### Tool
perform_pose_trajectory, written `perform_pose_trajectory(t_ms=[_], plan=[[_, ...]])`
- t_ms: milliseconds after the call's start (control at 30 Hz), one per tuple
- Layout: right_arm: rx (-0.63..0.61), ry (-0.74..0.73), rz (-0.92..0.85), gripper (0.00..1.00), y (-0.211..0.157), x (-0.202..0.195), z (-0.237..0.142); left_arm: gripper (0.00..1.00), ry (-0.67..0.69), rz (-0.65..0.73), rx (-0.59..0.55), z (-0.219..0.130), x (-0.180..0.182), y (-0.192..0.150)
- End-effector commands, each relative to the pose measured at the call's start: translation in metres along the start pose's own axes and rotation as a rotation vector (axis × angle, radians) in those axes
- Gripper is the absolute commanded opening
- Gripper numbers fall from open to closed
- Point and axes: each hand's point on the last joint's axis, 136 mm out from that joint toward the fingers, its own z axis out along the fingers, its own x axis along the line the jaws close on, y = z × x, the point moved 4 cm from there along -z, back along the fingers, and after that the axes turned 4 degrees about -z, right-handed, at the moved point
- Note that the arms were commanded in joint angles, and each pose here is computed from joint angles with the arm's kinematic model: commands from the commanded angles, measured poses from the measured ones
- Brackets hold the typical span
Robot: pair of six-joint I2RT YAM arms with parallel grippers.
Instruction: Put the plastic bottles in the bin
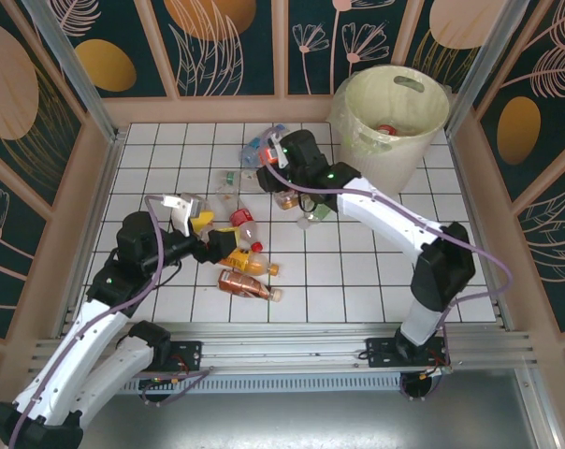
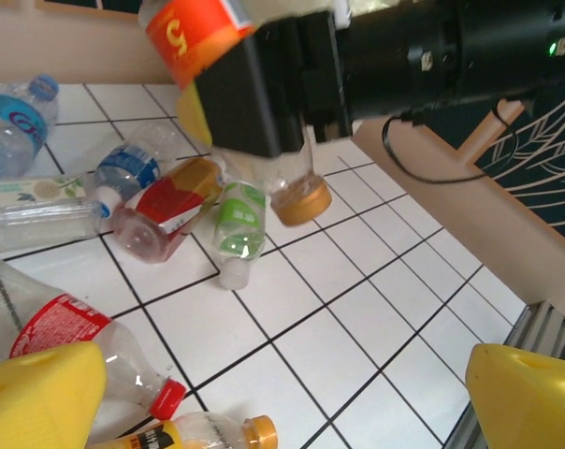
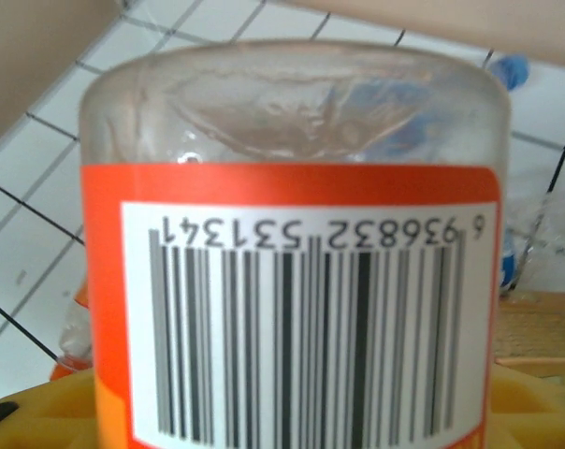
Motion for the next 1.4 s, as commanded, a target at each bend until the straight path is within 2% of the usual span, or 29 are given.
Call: perform_pose_trajectory(t_ms=[0,167,400,700,900,1033,1133,1367], plan=[[-0.143,0.007,-0.01,0.59,0.04,-0.007,-0.04,0.99,-0.099,0.027,-0.04,-0.004,-0.016,0.005],[-0.281,-0.027,0.003,0.59,0.079,-0.03,-0.086,0.99,-0.144,0.029,-0.067,-0.008,-0.023,0.008],[-0.454,-0.119,0.041,0.59,0.126,-0.084,-0.141,0.99,-0.123,0.031,-0.078,-0.009,-0.02,0.008],[-0.636,-0.312,0.136,0.58,0.164,-0.167,-0.176,0.99,-0.093,0.025,-0.112,-0.011,-0.02,0.021],[-0.693,-0.416,0.229,0.58,0.162,-0.215,-0.161,0.99,-0.082,0.042,-0.102,-0.005,-0.017,0.022],[-0.681,-0.465,0.277,0.58,0.157,-0.241,-0.14,0.99,-0.074,0.036,-0.085,0.0,-0.013,0.017],[-0.649,-0.5,0.324,0.58,0.151,-0.263,-0.123,0.99,-0.081,0.034,-0.09,-0.001,-0.014,0.017],[-0.475,-0.552,0.456,0.57,0.122,-0.312,-0.072,0.99,-0.081,0.031,-0.086,-0.001,-0.014,0.016]])
